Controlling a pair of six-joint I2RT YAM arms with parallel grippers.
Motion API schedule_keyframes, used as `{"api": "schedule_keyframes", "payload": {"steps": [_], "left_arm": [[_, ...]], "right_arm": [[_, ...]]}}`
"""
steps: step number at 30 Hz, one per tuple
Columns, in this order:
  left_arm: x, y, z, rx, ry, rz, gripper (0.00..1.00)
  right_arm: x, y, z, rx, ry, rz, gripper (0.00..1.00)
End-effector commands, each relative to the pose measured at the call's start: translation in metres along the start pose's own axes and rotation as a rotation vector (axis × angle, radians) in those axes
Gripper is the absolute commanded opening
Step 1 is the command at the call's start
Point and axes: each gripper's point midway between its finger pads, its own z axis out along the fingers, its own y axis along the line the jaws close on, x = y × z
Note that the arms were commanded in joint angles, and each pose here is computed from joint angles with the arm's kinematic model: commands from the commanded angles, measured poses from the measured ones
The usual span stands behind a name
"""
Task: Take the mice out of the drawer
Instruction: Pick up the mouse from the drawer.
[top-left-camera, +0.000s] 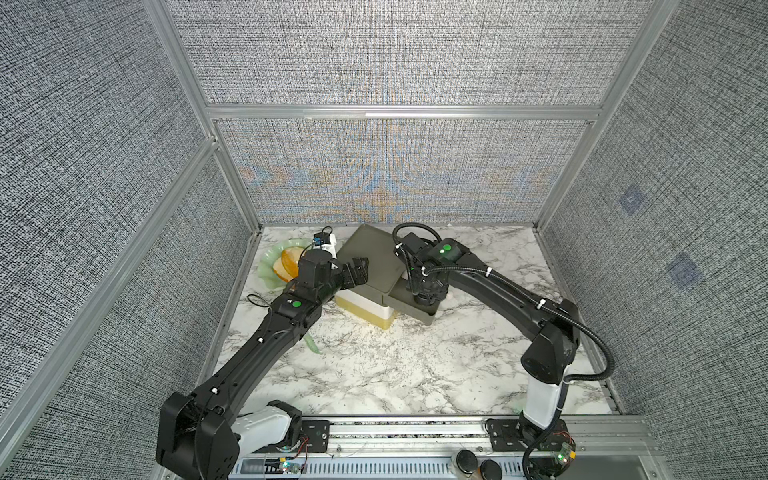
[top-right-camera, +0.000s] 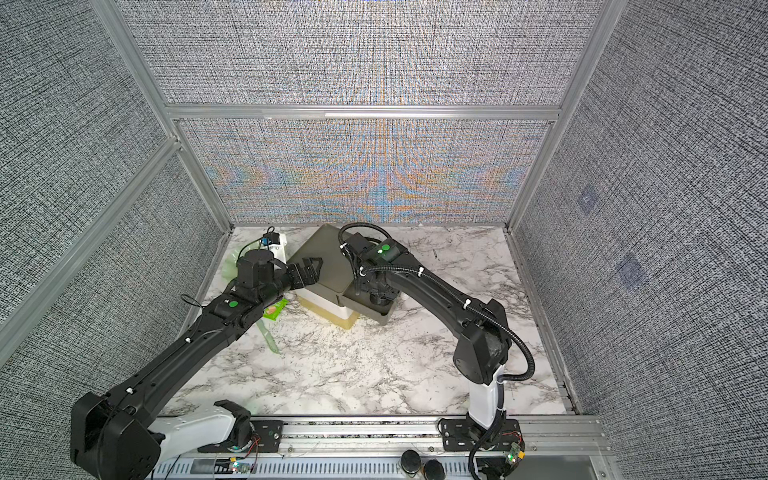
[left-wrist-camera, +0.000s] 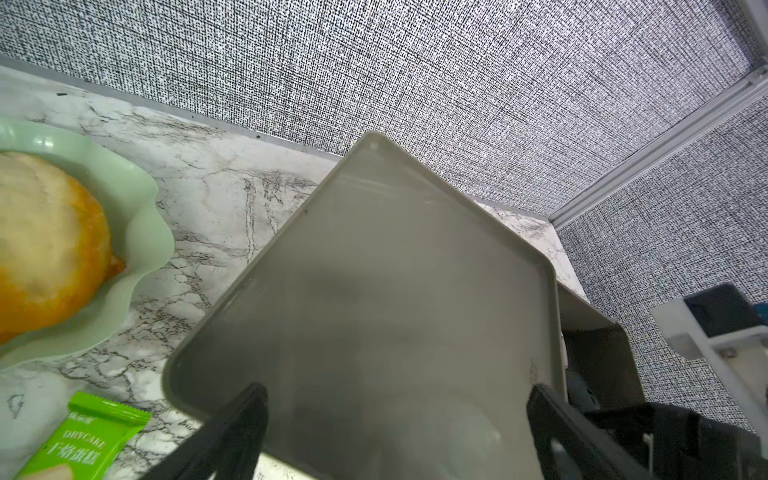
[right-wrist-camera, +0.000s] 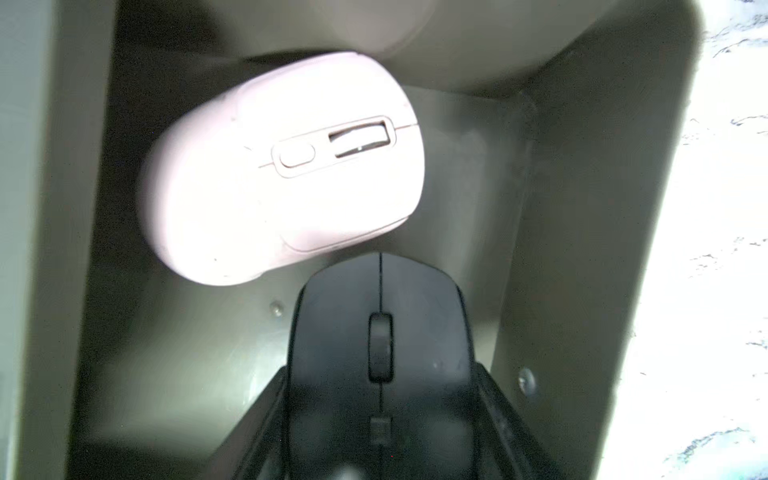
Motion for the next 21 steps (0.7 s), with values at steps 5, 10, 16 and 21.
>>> {"api": "schedule_keyframes", "payload": {"steps": [5, 10, 16, 21], "left_arm": [[0.002, -0.004, -0.008, 0.005, 0.036, 0.008, 0.99], [-0.005, -0.015, -0.015, 0.044, 0.035, 0.033, 1.00], [-0.011, -0.038, -0.021, 0.131, 0.081, 0.075, 1.00], [-0.010, -0.058, -0.025, 0.186, 0.105, 0.105, 0.99]], "right_arm": [[-0.016, -0.004, -0.026, -0.032, -0.053, 0.005, 0.55], [-0.032, -0.009, -0.047, -0.058, -0.108, -0.033, 0.55], [-0.055, -0.034, -0.066, -0.041, -0.180, -0.105, 0.55], [-0.066, -0.072, -0.059, 0.019, -0.165, -0.155, 0.55]]}}
